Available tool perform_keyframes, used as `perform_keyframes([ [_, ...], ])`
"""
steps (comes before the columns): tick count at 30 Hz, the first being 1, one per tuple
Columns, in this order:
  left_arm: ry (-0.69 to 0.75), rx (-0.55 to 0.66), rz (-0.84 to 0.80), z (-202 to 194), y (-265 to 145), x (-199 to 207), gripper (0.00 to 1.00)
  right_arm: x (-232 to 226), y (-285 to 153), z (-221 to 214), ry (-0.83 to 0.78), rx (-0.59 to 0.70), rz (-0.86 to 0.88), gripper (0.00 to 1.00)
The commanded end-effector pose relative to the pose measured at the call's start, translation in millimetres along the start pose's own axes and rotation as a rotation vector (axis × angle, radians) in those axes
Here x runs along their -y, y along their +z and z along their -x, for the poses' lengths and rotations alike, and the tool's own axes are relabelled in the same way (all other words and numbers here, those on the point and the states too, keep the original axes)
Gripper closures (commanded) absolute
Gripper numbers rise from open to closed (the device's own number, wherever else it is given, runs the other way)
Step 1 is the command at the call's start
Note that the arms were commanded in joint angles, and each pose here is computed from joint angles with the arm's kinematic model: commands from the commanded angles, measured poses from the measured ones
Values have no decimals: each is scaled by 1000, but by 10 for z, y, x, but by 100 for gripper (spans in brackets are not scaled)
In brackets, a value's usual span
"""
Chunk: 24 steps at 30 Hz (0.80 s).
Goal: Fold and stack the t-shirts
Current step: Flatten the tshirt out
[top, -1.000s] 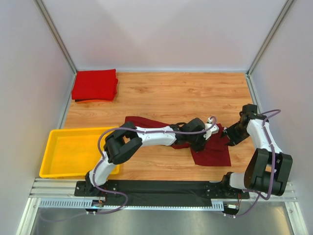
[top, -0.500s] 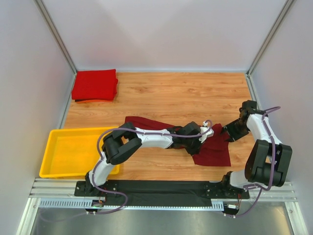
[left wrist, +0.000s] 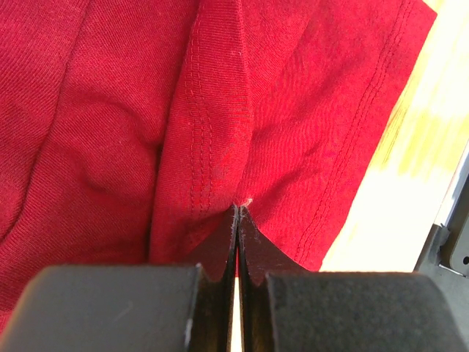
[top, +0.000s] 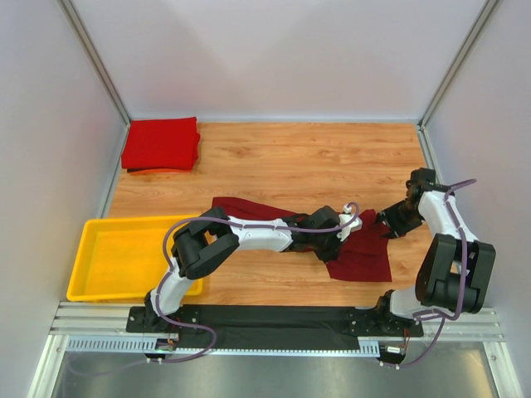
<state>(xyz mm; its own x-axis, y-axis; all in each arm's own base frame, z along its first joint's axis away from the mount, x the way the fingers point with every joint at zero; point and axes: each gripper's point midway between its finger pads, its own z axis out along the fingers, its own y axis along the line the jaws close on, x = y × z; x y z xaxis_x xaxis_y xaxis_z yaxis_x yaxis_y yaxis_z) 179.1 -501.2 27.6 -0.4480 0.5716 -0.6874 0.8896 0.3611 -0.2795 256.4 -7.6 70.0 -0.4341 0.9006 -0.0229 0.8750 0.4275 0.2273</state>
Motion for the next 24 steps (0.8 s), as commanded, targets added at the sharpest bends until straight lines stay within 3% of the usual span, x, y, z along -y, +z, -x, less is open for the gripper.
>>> perform_keyframes([
  [1,20,84,-23,283,-117,129,100,-108,-1,94,19,35,20,58],
  [14,17,110,-22,330,-97,125,100,-149,65,95,22,18,-1,58],
  [24,18,128,-4,359,-133,102,100,-75,94,77,24,28,-22,71],
])
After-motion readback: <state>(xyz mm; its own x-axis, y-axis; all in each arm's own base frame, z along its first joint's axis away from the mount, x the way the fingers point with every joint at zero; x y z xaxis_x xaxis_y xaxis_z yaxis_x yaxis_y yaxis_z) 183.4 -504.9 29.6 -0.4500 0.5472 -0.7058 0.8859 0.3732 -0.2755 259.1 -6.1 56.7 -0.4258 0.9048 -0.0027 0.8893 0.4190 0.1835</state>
